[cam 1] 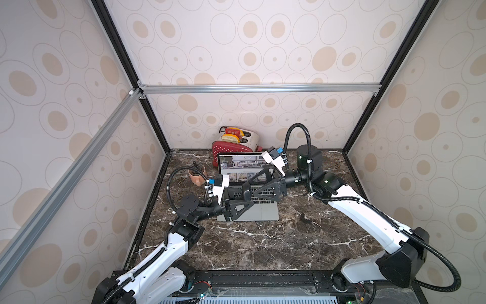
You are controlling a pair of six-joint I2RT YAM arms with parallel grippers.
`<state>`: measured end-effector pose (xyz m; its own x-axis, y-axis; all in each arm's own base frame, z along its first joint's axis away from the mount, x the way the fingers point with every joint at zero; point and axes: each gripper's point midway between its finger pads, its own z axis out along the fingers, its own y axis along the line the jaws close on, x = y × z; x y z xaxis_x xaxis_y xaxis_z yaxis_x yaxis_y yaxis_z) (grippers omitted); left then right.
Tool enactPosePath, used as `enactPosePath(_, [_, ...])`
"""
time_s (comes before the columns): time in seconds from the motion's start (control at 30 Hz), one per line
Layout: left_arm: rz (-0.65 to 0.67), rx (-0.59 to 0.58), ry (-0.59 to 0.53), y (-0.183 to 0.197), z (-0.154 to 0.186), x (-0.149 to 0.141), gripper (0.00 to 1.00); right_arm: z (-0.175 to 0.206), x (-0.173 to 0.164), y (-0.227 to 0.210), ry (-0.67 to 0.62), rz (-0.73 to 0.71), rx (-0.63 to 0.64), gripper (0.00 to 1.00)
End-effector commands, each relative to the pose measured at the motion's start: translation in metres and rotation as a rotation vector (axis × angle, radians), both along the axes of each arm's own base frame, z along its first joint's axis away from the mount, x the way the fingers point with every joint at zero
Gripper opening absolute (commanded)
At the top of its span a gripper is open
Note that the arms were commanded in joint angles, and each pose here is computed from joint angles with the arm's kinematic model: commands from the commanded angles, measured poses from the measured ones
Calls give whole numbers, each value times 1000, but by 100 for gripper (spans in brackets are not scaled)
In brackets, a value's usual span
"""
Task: Insert the wireless mouse receiver into the laptop
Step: Adjust the mouse as needed.
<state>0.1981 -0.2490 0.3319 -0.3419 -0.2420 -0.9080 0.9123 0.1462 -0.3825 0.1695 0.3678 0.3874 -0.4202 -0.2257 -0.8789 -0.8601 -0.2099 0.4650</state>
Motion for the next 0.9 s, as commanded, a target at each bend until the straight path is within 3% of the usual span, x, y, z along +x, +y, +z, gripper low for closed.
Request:
enactPosePath(0.0, [-31, -16, -113, 0, 18, -14, 0, 4, -5, 13, -43, 61, 31, 100])
enactPosePath(0.3, [-11, -3, -141, 2, 22, -16, 0, 3, -18, 23, -41, 119, 29, 95])
enactPosePath(0.73, [16, 8, -130, 2, 24, -9, 1, -1, -28, 25, -17, 163, 17, 46])
enactPosePath(0.87, [17, 21, -114, 0, 24, -5, 19, 0, -30, 23, -17, 164, 9, 37])
